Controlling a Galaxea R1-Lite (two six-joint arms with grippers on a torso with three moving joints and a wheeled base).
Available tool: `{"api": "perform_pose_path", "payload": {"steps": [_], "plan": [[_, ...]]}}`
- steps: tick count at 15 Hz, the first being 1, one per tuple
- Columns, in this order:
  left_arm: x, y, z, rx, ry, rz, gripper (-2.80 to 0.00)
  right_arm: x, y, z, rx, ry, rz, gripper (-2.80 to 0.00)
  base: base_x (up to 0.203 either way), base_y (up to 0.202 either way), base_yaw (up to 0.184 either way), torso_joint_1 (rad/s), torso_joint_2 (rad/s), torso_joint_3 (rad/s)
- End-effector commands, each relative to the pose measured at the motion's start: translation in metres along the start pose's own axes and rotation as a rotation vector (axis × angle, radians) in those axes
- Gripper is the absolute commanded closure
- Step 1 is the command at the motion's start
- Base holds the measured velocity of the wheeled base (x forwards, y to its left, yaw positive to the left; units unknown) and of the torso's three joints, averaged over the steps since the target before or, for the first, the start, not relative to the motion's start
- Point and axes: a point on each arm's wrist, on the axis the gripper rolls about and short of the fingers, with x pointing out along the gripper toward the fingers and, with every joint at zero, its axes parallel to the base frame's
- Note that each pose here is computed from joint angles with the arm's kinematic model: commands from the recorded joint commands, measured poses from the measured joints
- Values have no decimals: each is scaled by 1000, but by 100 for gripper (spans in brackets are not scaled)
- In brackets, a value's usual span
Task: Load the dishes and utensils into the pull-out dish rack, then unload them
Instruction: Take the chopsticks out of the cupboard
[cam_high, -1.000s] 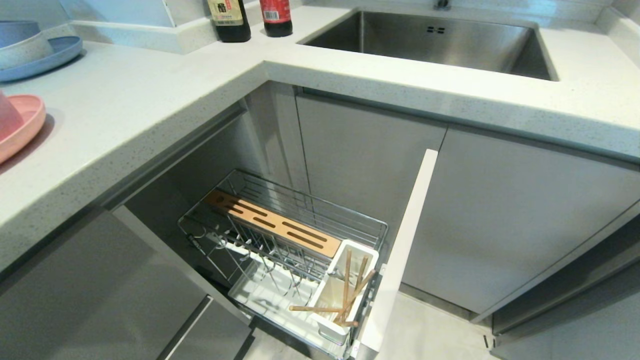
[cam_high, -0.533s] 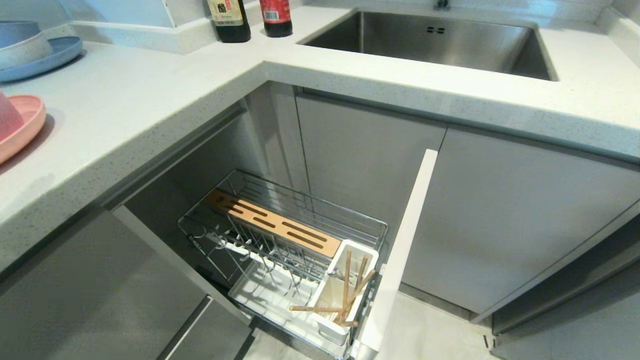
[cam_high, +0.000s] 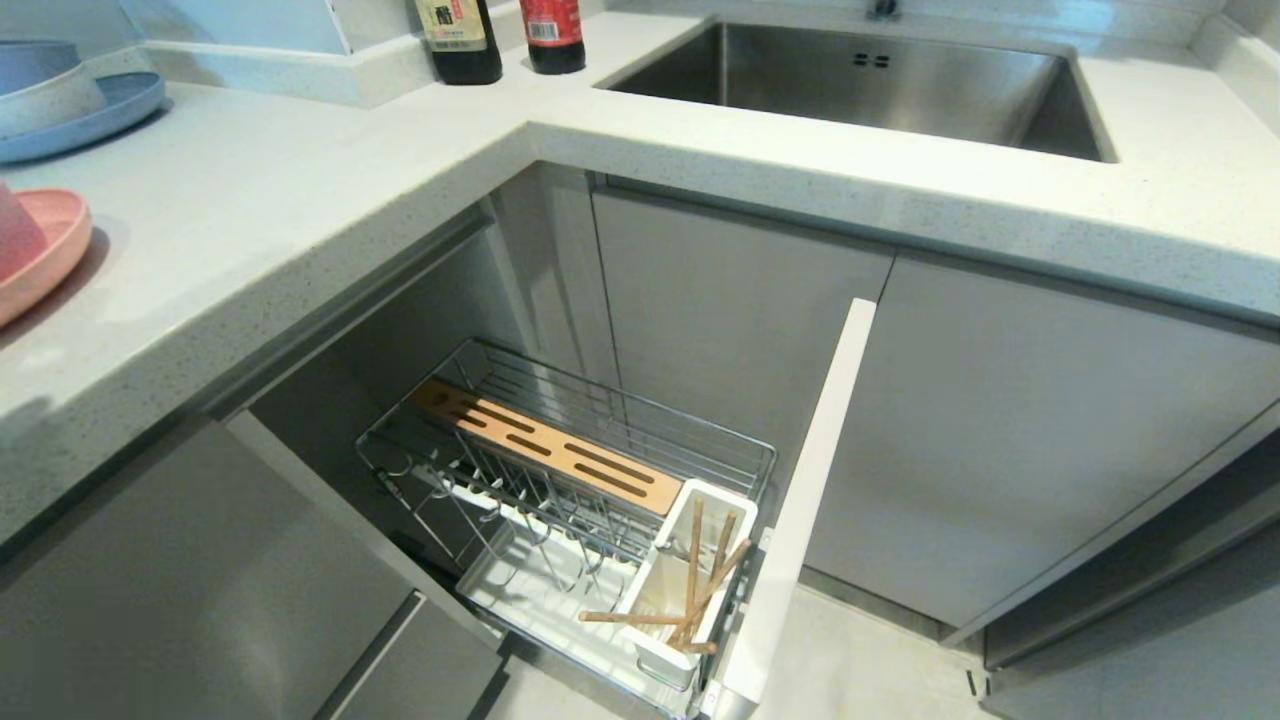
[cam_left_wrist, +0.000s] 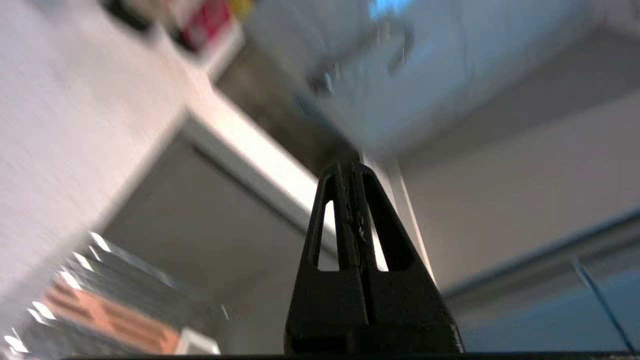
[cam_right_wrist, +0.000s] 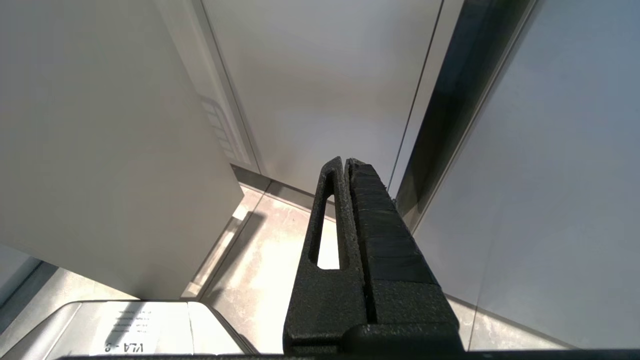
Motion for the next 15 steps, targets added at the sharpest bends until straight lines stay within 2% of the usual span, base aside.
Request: {"api": "perform_pose_path", "payload": {"steps": [1, 3, 4, 8, 10, 12, 13, 15], "plan": [[44, 17, -20, -84, 201, -15, 0, 0, 0, 0, 0, 1, 0, 0, 0, 0, 0, 0, 0, 0], [70, 19, -46, -112, 335, -12, 0, 0, 0, 0, 0, 1, 0, 0, 0, 0, 0, 0, 0, 0], [80, 18, -62, -102, 394, 0, 0, 0, 0, 0, 0, 0, 0, 0, 0, 0, 0, 0, 0, 0], [120, 20, -145, 25, 673, 117, 0, 0, 0, 0, 0, 1, 0, 0, 0, 0, 0, 0, 0, 0], [130, 27, -177, 85, 828, 211, 0, 0, 0, 0, 0, 1, 0, 0, 0, 0, 0, 0, 0, 0], [131, 37, -201, 144, 1007, 329, 0, 0, 0, 0, 0, 1, 1, 0, 0, 0, 0, 0, 0, 0], [134, 37, -208, 161, 1060, 357, 0, 0, 0, 0, 0, 1, 1, 0, 0, 0, 0, 0, 0, 0], [135, 42, -228, 219, 1223, 462, 0, 0, 0, 0, 0, 1, 0, 0, 0, 0, 0, 0, 0, 0]]}}
